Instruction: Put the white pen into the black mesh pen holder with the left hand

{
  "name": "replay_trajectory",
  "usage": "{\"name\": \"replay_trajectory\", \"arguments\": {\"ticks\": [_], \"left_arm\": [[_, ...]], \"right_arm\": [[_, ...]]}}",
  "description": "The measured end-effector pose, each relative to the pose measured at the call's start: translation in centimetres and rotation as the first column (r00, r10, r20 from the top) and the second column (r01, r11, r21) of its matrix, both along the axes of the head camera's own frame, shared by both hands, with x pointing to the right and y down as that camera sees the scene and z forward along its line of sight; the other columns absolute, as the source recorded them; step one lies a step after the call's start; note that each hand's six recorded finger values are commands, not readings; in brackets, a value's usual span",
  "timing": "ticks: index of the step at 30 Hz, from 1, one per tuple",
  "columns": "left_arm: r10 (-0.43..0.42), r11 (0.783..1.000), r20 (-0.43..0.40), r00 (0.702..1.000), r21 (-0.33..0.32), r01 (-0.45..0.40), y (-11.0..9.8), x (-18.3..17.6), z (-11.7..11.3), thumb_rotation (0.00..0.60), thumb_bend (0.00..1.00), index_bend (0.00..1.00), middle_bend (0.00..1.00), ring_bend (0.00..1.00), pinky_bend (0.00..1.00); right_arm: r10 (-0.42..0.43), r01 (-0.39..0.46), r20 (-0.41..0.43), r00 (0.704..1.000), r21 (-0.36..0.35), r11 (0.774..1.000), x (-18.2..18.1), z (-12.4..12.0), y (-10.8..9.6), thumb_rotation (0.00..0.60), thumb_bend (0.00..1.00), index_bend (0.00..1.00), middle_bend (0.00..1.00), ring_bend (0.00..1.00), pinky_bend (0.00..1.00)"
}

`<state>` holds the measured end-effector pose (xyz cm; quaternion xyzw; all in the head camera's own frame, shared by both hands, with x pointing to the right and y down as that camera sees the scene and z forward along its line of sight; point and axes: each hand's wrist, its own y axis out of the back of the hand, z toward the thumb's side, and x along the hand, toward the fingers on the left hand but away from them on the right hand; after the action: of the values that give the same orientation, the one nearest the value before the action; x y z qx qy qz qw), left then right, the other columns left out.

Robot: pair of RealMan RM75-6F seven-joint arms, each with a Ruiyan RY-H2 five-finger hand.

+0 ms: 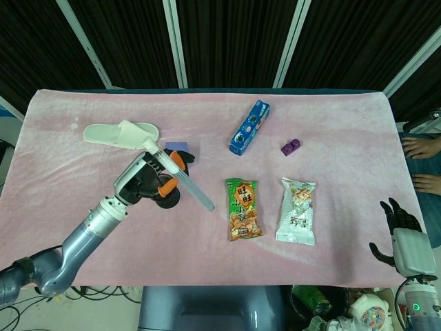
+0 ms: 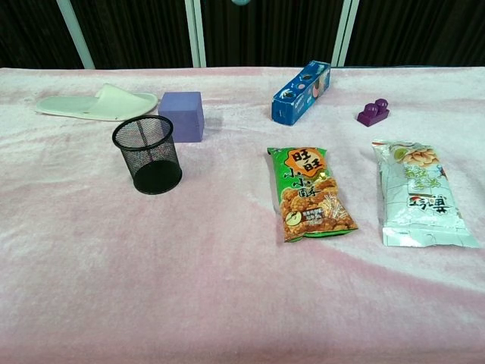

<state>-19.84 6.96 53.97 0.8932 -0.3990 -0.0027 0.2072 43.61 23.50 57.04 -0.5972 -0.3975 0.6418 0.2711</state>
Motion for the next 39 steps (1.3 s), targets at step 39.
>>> {"name": "replay_trajectory", "arguments": {"ticks": [39], "left_arm": [[-0.249,0.71,0.696,0.673,0.604,-0.362,2.4,-1.9,3.9,0.6,0.44,0.6,0.59,0.21,0.21]], "right_arm": [[0.01,-0.01,-0.001,1.0,-0.014,1.0,0.1,0.1,0.0,0.6,0.19,0.0,0.0,0.1,0.13]]}}
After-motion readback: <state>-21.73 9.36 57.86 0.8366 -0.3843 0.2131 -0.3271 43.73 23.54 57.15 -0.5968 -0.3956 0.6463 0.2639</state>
